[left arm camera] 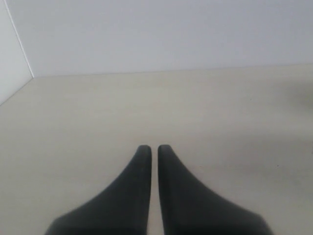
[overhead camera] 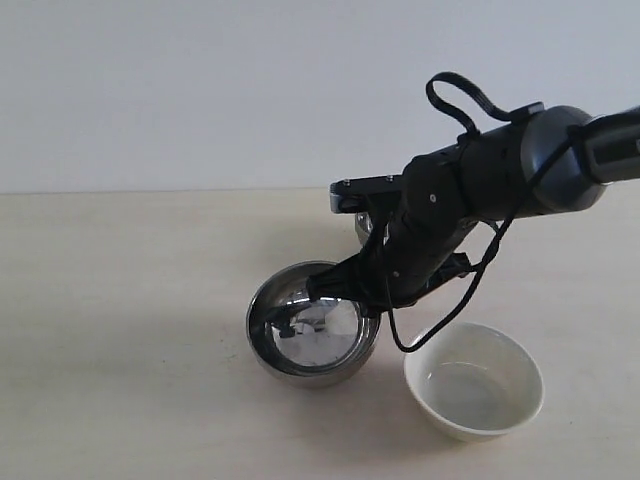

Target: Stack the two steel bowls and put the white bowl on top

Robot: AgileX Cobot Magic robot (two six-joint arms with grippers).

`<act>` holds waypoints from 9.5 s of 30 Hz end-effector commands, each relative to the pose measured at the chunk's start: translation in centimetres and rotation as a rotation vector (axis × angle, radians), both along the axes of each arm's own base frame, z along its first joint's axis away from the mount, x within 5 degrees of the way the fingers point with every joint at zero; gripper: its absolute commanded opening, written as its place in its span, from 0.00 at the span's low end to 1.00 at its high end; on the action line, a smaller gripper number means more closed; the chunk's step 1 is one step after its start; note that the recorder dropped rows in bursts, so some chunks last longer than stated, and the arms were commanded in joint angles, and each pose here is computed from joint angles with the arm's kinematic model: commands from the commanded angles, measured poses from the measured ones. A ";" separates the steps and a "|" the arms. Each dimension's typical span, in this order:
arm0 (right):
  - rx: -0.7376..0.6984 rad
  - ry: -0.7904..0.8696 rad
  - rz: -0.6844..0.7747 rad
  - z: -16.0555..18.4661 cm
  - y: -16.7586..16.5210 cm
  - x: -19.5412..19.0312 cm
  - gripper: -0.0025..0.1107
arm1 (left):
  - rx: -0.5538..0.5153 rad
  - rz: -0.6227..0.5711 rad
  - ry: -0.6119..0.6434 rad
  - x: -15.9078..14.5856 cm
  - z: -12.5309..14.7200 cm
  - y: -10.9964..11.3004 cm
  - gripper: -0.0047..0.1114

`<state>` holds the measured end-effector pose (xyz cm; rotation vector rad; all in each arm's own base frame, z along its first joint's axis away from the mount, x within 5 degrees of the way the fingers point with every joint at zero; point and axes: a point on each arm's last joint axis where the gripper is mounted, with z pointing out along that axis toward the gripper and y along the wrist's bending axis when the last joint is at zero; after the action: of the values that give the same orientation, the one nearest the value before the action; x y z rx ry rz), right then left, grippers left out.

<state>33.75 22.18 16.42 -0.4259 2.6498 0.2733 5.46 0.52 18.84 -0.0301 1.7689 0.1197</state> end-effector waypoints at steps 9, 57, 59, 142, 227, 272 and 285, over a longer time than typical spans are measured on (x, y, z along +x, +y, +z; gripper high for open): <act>0.025 -0.023 -0.008 -0.1 0.1 0.4 0.02 | -0.014 0.002 -0.001 0.0 -0.1 0.0 0.08; 0.069 -0.146 -0.365 3.7 -9.8 9.5 0.55 | -0.014 0.002 -0.001 0.0 -0.1 0.0 0.08; 0.078 -0.153 -0.369 2.5 -9.7 10.1 0.55 | -0.014 0.002 -0.001 0.0 -0.1 0.0 0.08; 0.105 0.010 0.115 3.3 0.4 2.8 0.02 | -0.014 0.002 -0.001 0.0 -0.1 0.0 0.08; 0.030 -0.053 0.169 2.5 -1.1 1.1 0.02 | -0.014 0.002 -0.001 0.0 -0.1 0.0 0.08; 0.036 -0.111 0.199 4.1 -1.6 0.3 0.02 | -0.014 0.002 -0.001 0.0 -0.1 0.0 0.08; 0.025 -0.074 0.191 2.8 -1.8 -0.1 0.02 | -0.014 0.002 -0.001 0.0 -0.1 0.0 0.08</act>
<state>33.71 20.41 19.25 -0.6646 2.5292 0.3436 5.46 0.52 18.84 -0.0301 1.7689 0.1197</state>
